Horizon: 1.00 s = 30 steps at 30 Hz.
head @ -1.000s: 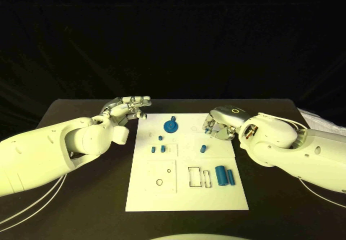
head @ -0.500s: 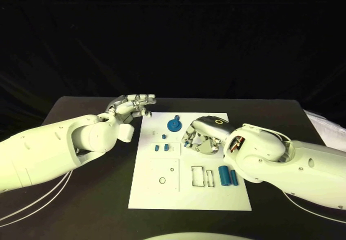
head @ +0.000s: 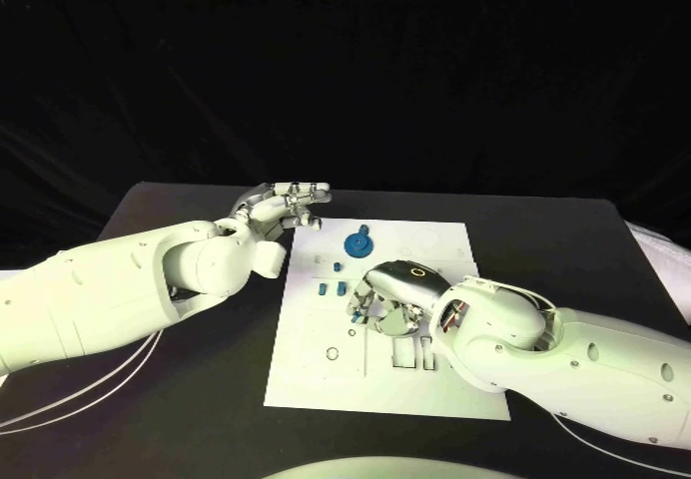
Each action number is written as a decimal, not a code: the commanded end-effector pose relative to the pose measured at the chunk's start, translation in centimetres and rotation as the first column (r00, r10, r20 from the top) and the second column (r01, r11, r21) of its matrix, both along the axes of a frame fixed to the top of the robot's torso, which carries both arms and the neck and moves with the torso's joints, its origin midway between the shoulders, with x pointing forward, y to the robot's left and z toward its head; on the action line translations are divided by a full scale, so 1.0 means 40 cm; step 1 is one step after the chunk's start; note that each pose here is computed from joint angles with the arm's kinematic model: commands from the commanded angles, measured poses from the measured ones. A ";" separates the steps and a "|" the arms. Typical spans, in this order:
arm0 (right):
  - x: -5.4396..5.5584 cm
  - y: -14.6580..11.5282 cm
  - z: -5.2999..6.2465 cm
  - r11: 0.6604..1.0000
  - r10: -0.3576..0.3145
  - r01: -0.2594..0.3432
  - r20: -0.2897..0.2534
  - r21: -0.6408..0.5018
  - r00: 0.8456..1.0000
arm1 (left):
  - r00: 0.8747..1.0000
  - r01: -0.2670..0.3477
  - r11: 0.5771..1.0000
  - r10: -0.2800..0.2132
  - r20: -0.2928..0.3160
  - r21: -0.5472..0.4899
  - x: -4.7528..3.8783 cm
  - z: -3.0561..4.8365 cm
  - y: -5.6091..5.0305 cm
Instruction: Assemble the parts on the task board
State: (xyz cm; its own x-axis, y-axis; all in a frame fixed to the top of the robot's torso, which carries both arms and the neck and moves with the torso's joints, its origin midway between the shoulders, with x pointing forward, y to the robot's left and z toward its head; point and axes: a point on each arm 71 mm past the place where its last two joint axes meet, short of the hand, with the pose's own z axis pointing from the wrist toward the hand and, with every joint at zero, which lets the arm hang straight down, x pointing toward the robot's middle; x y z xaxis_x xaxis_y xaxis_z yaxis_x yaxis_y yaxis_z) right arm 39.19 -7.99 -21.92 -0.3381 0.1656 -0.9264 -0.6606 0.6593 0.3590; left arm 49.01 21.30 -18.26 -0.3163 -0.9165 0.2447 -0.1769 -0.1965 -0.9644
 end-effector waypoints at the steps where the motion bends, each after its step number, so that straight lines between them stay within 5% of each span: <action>1: -0.007 0.008 -0.014 0.999 0.041 -0.041 0.007 -0.028 0.999 | 1.000 0.009 1.000 -0.009 0.014 -0.012 -0.003 0.005 -0.009; 30: 0.000 0.013 -0.052 0.992 0.035 -0.038 -0.022 -0.118 0.999 | 1.000 0.019 1.000 -0.019 0.007 -0.008 -0.003 0.003 -0.005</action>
State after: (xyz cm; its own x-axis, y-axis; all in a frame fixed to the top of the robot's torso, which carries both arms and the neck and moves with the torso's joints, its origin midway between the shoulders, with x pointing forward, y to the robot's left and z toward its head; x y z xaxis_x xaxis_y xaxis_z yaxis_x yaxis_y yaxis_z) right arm 39.30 -7.40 -23.38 -0.3424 0.0971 -0.9345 -0.6793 0.6616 0.3176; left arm 48.95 21.28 -18.27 -0.3185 -0.9155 0.2456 -0.1791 -0.1963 -0.9640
